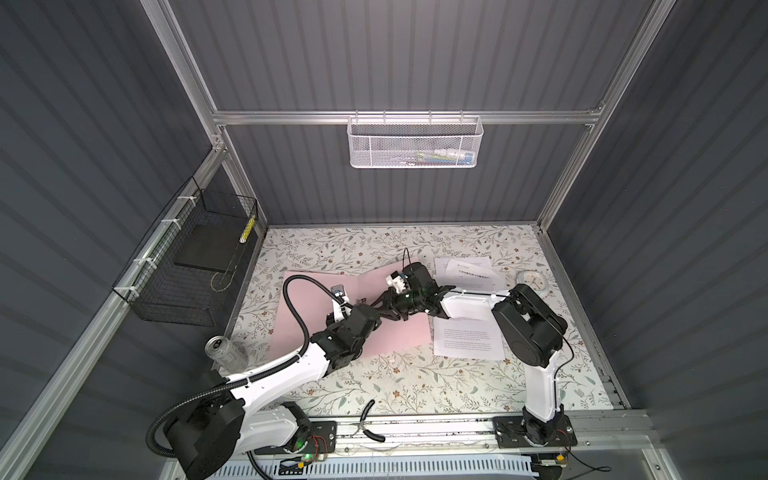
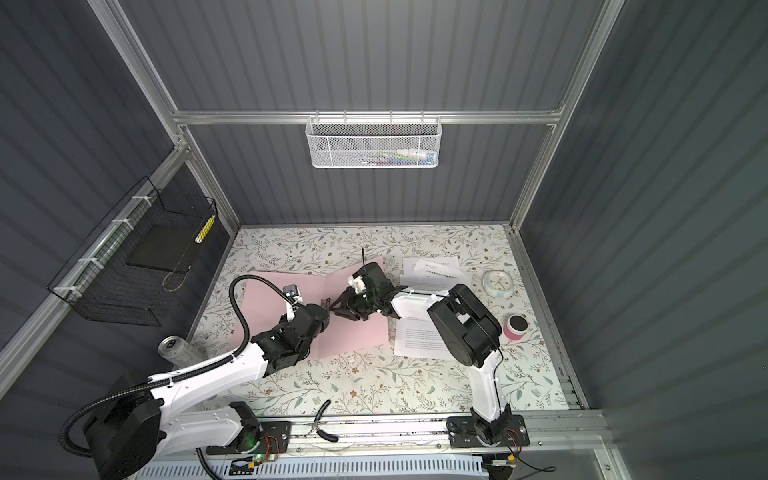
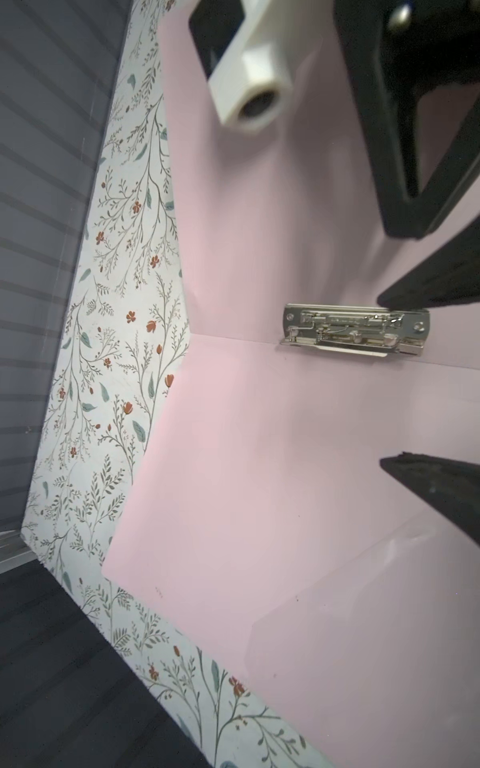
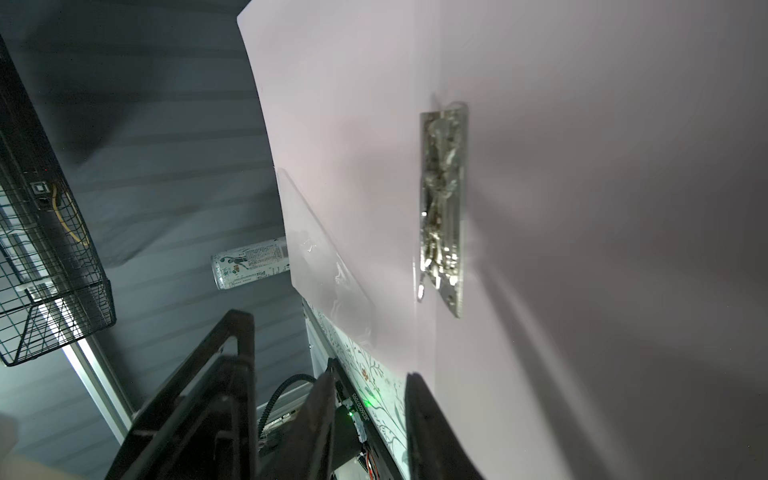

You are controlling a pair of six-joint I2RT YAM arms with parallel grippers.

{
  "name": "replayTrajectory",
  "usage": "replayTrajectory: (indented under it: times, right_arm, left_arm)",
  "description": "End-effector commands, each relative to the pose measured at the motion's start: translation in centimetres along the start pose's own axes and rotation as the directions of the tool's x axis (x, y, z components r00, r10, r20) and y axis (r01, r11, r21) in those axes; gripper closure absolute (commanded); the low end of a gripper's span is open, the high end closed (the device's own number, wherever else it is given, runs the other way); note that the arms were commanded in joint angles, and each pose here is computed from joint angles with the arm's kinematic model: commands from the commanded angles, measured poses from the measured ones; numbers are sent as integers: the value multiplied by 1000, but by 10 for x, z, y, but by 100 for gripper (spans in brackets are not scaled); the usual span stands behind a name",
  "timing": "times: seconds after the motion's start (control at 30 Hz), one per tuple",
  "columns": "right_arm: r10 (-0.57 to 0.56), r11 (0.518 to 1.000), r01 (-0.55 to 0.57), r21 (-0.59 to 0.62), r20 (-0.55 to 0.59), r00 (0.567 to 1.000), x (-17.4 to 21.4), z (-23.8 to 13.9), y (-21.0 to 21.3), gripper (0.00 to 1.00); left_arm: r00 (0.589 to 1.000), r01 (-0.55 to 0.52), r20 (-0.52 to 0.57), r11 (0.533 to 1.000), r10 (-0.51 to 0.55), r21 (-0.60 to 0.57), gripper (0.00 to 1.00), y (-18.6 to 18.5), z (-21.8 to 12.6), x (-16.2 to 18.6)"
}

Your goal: Put the files into the folder

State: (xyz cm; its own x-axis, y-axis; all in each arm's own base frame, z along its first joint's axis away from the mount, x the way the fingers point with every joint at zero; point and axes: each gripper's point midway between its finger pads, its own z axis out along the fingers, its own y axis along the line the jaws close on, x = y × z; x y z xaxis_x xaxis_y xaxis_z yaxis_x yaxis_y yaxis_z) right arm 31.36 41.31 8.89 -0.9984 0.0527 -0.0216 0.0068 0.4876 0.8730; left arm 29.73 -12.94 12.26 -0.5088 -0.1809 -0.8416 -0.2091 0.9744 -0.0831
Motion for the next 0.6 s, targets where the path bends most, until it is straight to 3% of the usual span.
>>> replayTrajectory:
  times: [0.0,0.27,0.57]
  right_arm:
    - [-23,1000,22,15,30,999,-5,-10,-10,68]
    - [8,999,-10,31,44,999,-8,-19,-36,68]
    - [28,999,-30,27,58,998,-10,-32,-49,68]
  left_arm:
    - [999,24,-32,999,-23,40,44,-10,13,10]
    - [996,-58,-67,996,63,68,44,-39,44,20]
    - [985,-11,-171,997,23,71,47,-37,89,33]
